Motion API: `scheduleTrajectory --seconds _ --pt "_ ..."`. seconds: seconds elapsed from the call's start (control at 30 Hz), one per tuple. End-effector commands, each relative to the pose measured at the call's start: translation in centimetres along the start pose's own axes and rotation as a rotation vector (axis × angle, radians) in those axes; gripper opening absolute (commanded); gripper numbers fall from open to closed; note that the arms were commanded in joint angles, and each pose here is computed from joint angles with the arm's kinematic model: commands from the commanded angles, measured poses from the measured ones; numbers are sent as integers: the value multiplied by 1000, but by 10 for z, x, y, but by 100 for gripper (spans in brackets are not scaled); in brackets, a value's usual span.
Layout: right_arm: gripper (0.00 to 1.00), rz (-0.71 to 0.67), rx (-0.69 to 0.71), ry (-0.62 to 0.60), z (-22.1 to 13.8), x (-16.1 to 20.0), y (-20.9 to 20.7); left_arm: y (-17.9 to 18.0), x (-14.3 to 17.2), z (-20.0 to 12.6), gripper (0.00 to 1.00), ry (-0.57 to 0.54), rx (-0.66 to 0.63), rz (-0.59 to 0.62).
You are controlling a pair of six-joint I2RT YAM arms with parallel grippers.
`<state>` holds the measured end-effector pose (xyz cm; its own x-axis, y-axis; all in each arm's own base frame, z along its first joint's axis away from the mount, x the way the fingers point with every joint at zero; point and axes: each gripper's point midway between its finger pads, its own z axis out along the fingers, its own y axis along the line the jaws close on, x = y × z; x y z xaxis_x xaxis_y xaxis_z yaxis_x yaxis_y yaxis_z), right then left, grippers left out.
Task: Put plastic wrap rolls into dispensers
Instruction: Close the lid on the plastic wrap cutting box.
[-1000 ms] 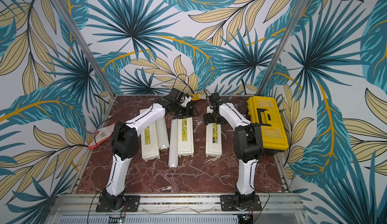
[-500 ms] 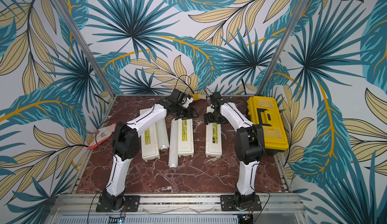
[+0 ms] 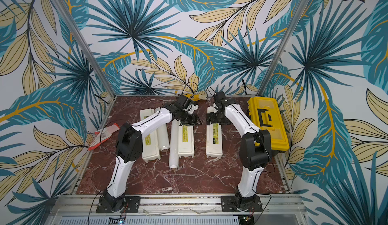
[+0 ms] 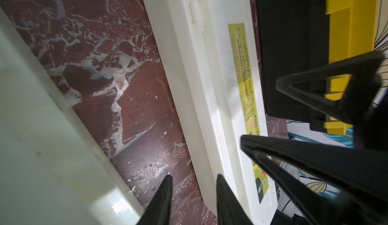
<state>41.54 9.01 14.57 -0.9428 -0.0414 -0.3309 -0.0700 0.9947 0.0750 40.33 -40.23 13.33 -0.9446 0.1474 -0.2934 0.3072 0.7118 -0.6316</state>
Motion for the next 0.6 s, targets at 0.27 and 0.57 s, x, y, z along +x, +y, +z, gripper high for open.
scheduleTrajectory --seconds 0.27,0.57 --pt "99 109 -209 55 -20 44 7 9 53 22 32 142 -14 -13" --pt "99 234 -226 93 -21 99 0 6 102 21 30 256 23 35"
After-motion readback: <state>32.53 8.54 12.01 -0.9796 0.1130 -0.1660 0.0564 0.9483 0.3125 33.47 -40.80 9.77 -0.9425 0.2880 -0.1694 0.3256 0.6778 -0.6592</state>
